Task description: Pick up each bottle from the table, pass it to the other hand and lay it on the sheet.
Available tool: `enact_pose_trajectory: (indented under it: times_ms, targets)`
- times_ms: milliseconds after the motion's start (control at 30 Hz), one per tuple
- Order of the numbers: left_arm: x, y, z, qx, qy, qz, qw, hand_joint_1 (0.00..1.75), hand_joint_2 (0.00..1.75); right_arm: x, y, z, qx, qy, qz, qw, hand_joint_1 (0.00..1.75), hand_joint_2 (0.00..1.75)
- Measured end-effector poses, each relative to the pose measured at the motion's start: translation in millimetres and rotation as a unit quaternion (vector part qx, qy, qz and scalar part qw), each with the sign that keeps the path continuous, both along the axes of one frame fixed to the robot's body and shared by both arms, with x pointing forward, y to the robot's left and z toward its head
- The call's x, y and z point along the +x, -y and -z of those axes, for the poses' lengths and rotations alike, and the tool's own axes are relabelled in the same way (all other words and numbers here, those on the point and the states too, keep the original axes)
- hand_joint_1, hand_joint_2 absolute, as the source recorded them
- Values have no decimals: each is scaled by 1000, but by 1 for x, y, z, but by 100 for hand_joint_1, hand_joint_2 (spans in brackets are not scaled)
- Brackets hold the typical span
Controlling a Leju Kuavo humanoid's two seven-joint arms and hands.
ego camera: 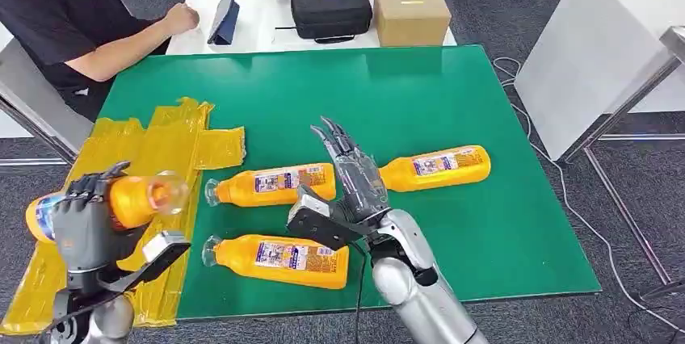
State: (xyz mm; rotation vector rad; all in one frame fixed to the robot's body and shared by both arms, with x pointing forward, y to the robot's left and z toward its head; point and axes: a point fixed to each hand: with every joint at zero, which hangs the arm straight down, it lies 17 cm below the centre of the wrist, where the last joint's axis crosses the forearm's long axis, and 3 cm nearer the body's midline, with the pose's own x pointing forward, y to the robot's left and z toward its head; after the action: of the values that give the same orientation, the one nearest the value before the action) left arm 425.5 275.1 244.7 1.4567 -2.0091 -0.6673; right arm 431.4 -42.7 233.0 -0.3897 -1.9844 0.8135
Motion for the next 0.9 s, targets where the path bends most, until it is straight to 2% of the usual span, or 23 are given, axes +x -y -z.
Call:
enact_pose_trajectory:
  times_ms: [100,400,700,900]
  targets:
    - [21,10,11,48,-19,-1,999,175,175,-1,-1,0,2,-3,-4,1000,0,0]
    - [56,30,49,106,-80,-5,991,175,175,-3,-9,0,-5,-10,-24,1000,0,0]
    - [71,42,113,98,-175,-26,979,175,175,-12,-25,-4,-17,-10,-59,998,0,0]
    - [71,51,134,127,-196,-7,972,175,175,-13,-25,-7,-16,-7,-61,998,0,0]
